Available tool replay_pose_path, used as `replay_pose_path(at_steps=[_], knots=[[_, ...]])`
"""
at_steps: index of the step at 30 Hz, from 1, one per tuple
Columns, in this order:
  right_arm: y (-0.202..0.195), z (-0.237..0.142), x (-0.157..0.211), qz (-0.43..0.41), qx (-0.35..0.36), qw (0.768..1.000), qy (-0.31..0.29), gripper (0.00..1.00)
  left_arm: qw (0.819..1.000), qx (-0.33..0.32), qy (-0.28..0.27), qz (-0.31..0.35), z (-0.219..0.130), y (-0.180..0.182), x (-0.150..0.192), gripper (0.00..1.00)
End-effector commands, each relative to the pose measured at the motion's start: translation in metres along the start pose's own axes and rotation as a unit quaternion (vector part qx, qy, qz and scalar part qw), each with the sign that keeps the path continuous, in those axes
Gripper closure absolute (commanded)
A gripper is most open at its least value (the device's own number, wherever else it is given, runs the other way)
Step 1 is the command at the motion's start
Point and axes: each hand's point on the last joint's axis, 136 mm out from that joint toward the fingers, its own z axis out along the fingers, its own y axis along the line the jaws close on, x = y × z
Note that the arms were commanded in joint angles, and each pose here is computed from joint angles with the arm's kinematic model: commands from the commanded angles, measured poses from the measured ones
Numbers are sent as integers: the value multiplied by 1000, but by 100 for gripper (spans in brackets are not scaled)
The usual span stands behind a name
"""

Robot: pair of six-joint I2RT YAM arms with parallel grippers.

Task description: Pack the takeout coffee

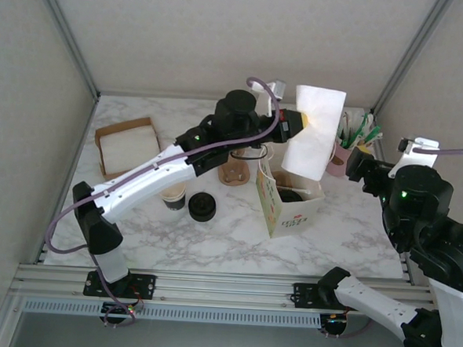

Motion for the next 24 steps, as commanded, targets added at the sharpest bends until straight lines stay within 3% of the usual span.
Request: replay_pose_path(at_steps=[1,14,24], knots=[[-1,3,5,-8,11,1000,7,1,1000,13,-18,-10,1,-9,-4,100],[26,19,21,-38,-18,998,50,1,997,-57,-27,-38,-8,47,25,100],[49,35,34,-61,-35,994,87,1,990,-128,-51,-25,-20,66,31,100]])
